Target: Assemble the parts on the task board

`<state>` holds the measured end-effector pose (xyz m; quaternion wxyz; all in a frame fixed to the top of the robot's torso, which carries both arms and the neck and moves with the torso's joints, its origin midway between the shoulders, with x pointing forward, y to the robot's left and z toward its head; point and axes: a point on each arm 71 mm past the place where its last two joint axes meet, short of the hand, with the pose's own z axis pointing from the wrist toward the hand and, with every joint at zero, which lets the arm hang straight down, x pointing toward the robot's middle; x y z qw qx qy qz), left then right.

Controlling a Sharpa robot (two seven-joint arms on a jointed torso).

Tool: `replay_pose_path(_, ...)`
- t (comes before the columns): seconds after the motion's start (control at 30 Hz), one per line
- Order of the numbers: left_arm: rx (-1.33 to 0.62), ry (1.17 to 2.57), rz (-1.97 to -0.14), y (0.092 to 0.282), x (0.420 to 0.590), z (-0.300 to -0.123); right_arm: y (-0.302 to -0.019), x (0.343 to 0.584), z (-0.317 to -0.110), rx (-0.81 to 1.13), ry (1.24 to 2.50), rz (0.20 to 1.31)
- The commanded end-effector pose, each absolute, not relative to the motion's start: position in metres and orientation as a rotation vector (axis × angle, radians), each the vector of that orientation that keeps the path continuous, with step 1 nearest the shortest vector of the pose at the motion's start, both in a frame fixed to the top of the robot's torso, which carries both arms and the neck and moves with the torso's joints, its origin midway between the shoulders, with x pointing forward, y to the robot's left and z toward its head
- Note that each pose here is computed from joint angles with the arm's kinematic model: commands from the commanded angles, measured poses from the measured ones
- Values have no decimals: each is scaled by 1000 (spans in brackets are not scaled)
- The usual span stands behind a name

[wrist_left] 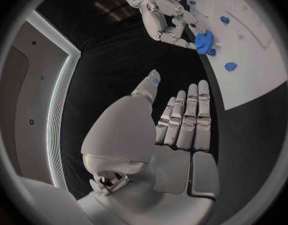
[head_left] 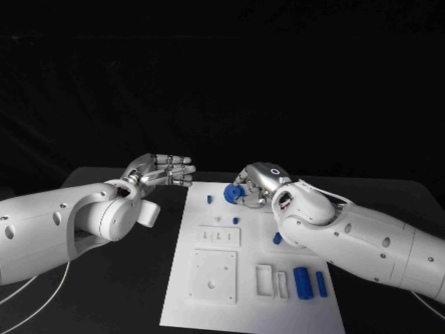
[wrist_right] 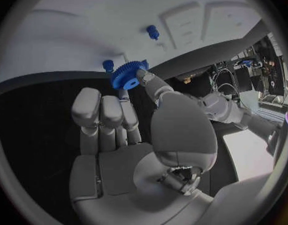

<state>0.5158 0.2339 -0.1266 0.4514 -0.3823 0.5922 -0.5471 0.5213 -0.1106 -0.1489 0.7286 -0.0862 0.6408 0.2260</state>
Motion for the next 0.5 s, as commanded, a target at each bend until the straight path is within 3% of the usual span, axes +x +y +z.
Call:
replay_pose_path(0.03,-928,1461,-1371,231,516,-124,-108,522,-151,-213,1398,483)
replay_pose_path(0.5,-926,1464,-1374,229,516,-124,-103,527,-163,-234,1433,461)
